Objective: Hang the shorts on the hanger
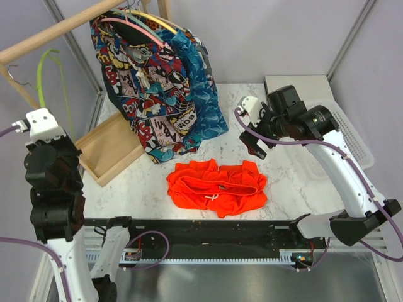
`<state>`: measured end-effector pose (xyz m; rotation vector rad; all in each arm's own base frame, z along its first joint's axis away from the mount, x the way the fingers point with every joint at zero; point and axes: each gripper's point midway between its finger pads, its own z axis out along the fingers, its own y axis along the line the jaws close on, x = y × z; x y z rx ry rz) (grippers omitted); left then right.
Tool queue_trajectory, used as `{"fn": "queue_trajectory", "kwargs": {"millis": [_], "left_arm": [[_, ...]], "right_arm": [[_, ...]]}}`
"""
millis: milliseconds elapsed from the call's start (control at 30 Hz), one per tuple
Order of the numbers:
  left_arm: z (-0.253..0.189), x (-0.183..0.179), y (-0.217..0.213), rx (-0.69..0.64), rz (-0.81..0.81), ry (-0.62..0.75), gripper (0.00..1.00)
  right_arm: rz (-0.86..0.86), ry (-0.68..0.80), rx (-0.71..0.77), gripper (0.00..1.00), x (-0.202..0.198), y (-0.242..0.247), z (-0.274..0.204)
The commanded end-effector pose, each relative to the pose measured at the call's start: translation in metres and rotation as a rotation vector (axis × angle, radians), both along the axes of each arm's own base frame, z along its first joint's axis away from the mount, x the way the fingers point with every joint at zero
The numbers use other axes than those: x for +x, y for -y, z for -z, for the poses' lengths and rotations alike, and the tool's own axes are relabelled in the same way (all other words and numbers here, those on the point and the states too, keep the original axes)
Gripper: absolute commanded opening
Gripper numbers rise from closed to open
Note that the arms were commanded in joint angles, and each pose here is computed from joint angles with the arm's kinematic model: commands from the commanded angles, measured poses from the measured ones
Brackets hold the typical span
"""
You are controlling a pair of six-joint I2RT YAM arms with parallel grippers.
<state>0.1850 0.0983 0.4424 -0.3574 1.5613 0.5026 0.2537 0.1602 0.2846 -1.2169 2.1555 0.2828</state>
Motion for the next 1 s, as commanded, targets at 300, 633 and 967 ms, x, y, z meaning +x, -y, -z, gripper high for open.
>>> {"fn": "queue_trajectory", "kwargs": {"millis": [300,633,967], "left_arm": [[0.078,-0.061,0.054,-0.022,0.296,-0.158,0.02],[0.113,-0.140,0.129,0.325,0.814,-0.320,0.02],[0.123,-0.168,0.213,0.433,1.377,-0.235,0.02]], "right_arm": [[-0.023,0.187,0.576,0.98,0.029,-0.098,-0.134],[-0.288,0.474,0.595,0.98,-0.007,-0.166,-0.170],[-0.608,0.477,0.485,0.98,-0.074,-0.159,-0.135]]}}
